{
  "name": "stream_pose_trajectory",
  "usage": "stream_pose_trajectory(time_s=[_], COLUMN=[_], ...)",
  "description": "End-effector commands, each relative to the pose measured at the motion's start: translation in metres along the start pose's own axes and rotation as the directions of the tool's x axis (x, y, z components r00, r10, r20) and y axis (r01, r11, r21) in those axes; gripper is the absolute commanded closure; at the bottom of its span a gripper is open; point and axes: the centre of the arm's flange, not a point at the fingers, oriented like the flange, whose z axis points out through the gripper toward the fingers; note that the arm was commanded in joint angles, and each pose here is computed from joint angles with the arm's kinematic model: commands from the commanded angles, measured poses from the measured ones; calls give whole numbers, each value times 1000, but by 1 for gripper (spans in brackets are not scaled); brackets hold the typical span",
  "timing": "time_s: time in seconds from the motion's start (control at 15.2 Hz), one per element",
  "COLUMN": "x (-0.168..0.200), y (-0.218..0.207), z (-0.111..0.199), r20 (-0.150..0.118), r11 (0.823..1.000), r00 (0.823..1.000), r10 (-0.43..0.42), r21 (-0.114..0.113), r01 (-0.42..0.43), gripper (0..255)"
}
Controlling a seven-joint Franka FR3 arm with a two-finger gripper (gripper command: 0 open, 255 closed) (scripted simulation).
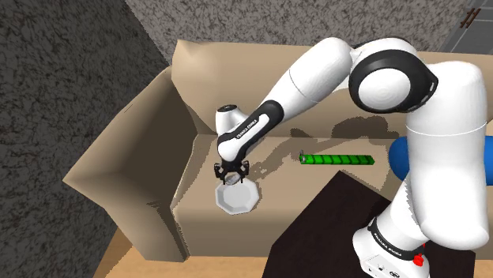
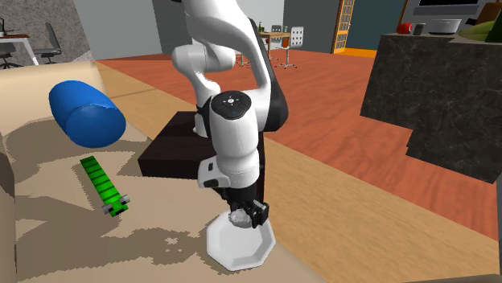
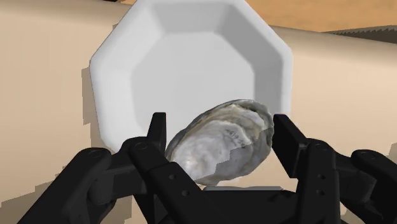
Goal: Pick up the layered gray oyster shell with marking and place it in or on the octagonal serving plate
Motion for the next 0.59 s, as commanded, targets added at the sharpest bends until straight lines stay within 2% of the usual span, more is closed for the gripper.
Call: stream_pose_trajectory(time_s=[0.0, 0.53], x=[-6, 0], y=[17, 15], z=[8, 50], r20=[0, 0], r11=[1000, 1000], r00=[1000, 1000], r10=[0, 0], r21=[0, 0], r01=[0, 0], gripper=[255, 255])
